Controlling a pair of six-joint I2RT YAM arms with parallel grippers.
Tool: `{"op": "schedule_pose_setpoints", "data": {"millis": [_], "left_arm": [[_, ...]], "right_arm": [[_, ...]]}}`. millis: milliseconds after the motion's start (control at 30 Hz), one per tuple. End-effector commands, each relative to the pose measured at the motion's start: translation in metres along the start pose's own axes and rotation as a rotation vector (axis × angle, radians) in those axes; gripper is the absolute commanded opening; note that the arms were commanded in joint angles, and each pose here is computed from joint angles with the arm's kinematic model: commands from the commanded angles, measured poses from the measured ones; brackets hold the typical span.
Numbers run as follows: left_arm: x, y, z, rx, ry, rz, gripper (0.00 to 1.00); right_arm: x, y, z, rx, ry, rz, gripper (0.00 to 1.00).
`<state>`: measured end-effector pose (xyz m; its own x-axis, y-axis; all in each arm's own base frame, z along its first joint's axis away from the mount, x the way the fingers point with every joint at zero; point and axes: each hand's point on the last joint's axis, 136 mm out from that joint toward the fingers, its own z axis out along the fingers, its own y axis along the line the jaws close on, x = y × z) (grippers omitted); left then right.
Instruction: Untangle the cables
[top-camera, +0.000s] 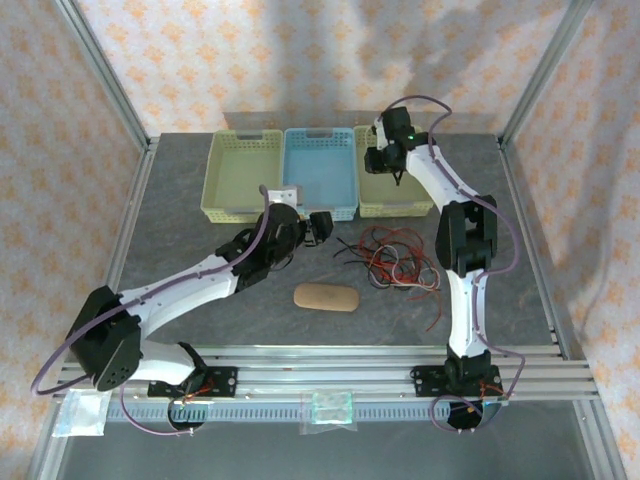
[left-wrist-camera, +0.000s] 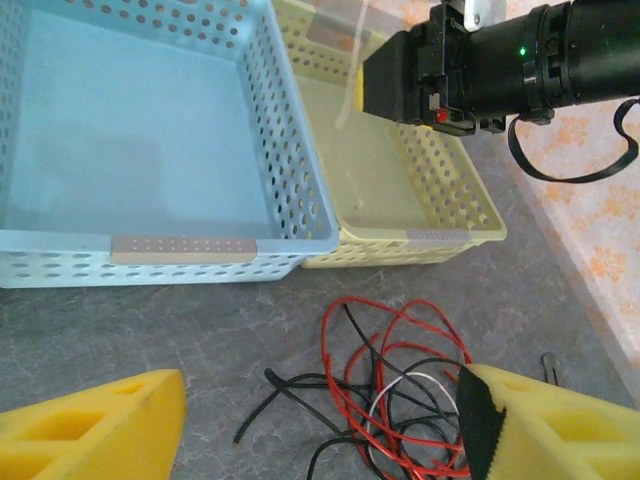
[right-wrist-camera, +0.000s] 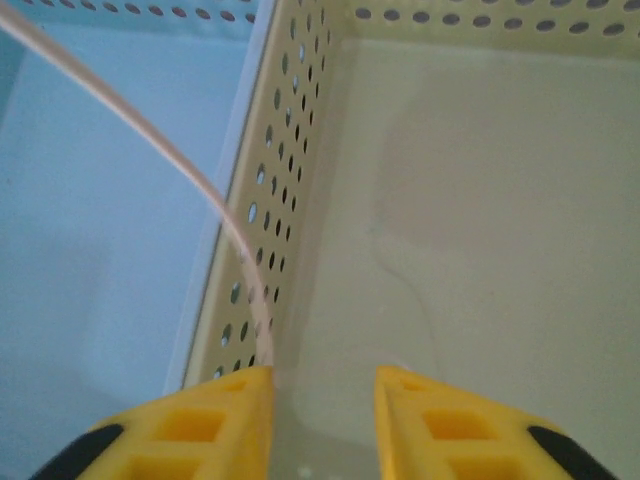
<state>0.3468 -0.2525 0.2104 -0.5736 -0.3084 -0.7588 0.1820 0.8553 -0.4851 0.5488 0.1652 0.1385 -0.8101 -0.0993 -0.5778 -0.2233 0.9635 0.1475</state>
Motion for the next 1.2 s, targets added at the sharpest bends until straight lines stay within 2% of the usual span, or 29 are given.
{"op": "schedule_pose_setpoints", "data": {"millis": [0, 100, 267, 500, 633, 800, 933, 1033, 1100, 1167], "left_arm": [[0.000, -0.007, 0.005, 0.008, 0.030, 0.045, 0.73], [0.005, -0.010, 0.010, 0.007, 0.050, 0.060, 0.73], [0.012, -0.015, 0.019, 0.004, 0.079, 0.084, 0.73], [0.018, -0.021, 0.030, 0.002, 0.105, 0.105, 0.72], [0.015, -0.025, 0.038, 0.003, 0.108, 0.107, 0.71], [0.007, -0.030, 0.049, 0.027, 0.112, 0.074, 0.70], [-0.006, -0.033, 0.056, 0.049, 0.094, 0.038, 0.70], [-0.009, -0.038, 0.063, 0.054, 0.103, 0.046, 0.70], [-0.009, -0.042, 0.068, 0.065, 0.113, 0.048, 0.71], [-0.012, -0.046, 0.072, 0.077, 0.115, 0.048, 0.71]], "right_arm": [[-0.021, 0.005, -0.048, 0.003, -0.079, 0.002, 0.41], [-0.030, 0.007, -0.068, 0.004, -0.122, 0.002, 0.50], [-0.036, 0.003, -0.101, 0.037, -0.195, 0.031, 0.51], [-0.017, -0.006, -0.132, 0.075, -0.259, 0.117, 0.51], [0.006, -0.026, -0.126, 0.181, -0.203, 0.152, 0.50], [0.042, -0.037, -0.082, 0.213, 0.048, 0.134, 0.50], [0.053, -0.041, -0.070, 0.232, 0.086, 0.146, 0.50], [0.056, -0.043, -0.071, 0.240, 0.081, 0.147, 0.58], [0.056, -0.037, -0.073, 0.199, 0.070, 0.149, 0.70], [0.052, -0.030, -0.080, 0.159, 0.030, 0.156, 0.76]]}}
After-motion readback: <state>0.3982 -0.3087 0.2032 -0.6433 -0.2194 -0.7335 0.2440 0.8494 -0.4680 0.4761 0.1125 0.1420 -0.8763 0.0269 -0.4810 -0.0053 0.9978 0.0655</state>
